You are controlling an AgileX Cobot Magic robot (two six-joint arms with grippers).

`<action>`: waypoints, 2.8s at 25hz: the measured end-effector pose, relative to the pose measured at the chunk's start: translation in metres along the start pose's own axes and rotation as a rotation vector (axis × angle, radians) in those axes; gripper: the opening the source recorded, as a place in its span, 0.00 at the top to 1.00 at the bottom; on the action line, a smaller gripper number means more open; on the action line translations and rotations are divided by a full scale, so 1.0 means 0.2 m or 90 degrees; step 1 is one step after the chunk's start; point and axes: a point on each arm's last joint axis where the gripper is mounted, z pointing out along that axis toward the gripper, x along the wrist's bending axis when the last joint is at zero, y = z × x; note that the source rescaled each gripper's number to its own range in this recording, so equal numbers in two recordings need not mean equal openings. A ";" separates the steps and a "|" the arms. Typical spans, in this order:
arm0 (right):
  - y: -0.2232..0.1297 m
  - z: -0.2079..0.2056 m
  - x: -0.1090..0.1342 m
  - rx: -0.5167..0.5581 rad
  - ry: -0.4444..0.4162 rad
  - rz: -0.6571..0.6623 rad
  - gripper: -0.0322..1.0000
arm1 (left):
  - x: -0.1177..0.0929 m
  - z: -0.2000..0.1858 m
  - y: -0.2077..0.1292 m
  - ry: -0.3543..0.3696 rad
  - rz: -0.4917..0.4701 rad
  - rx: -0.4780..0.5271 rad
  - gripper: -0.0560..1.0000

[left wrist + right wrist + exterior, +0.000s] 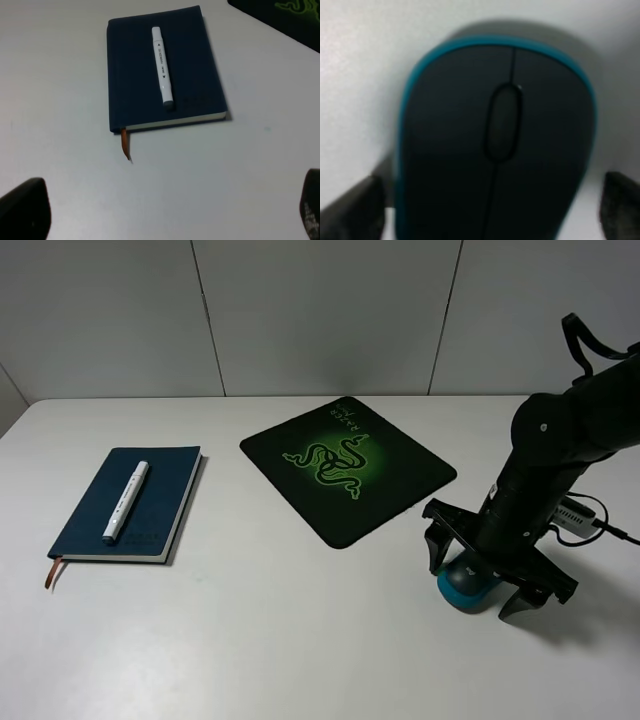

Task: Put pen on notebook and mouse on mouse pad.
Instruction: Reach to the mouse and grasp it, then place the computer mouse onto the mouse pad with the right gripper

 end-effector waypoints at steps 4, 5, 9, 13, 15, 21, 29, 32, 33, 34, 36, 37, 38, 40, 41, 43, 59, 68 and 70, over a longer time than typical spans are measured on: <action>0.00 0.00 0.00 -0.001 0.002 0.002 0.97 | 0.00 0.00 0.00 0.000 0.000 0.000 0.00; 0.00 0.00 0.00 -0.001 0.002 0.002 0.97 | 0.00 0.00 0.00 0.000 0.000 0.000 0.00; 0.00 0.00 0.00 -0.002 0.003 0.002 0.97 | 0.00 0.00 0.00 0.000 0.000 0.000 0.00; 0.00 0.00 0.00 -0.002 0.003 0.002 0.97 | 0.00 0.00 0.00 0.000 0.000 0.000 0.00; 0.00 0.00 0.00 -0.002 0.003 0.002 0.97 | 0.00 0.00 0.00 0.000 0.000 0.000 0.00; 0.00 -0.01 0.00 -0.003 0.006 0.000 0.97 | 0.00 0.00 0.00 0.000 0.000 0.000 0.00; -0.01 -0.12 0.00 -0.016 0.036 -0.018 0.97 | 0.00 0.00 0.00 0.000 0.000 0.000 0.00; -0.02 -0.16 -0.01 -0.018 0.044 -0.023 0.97 | 0.00 0.00 0.00 0.000 0.000 0.000 0.00; -0.03 -0.18 -0.01 -0.018 0.045 -0.026 0.97 | 0.00 0.00 0.00 0.000 0.000 0.000 0.00; -0.03 -0.19 -0.01 -0.019 0.045 -0.029 0.97 | 0.00 0.00 0.00 0.000 0.000 0.000 0.00; -0.04 -0.21 -0.02 -0.017 0.043 -0.039 0.97 | 0.00 0.00 0.00 0.000 0.000 0.000 0.00; -0.04 -0.21 -0.03 -0.013 0.037 -0.046 0.97 | 0.00 0.00 0.00 0.000 0.000 0.000 0.00; -0.04 -0.22 -0.02 -0.010 0.032 -0.054 0.97 | 0.00 0.00 0.00 0.000 0.000 0.000 0.00; -0.04 -0.25 -0.01 -0.002 0.023 -0.074 0.97 | 0.00 0.00 0.00 0.000 0.000 0.000 0.00; -0.03 -0.27 0.00 -0.002 0.024 -0.088 0.97 | 0.00 0.00 0.00 0.000 0.000 0.000 0.00; -0.02 -0.31 0.04 -0.003 0.030 -0.110 0.97 | 0.00 0.00 0.00 0.000 0.000 0.000 0.00; 0.09 -0.49 0.33 0.000 0.041 -0.301 0.97 | 0.00 0.00 0.00 0.000 0.000 0.000 0.00; 0.20 -0.51 0.56 -0.008 0.053 -0.416 0.97 | 0.00 0.00 0.00 0.000 0.000 0.000 0.00; 0.22 -0.51 0.61 -0.014 0.058 -0.445 0.97 | 0.00 0.00 0.00 0.000 0.000 0.000 0.00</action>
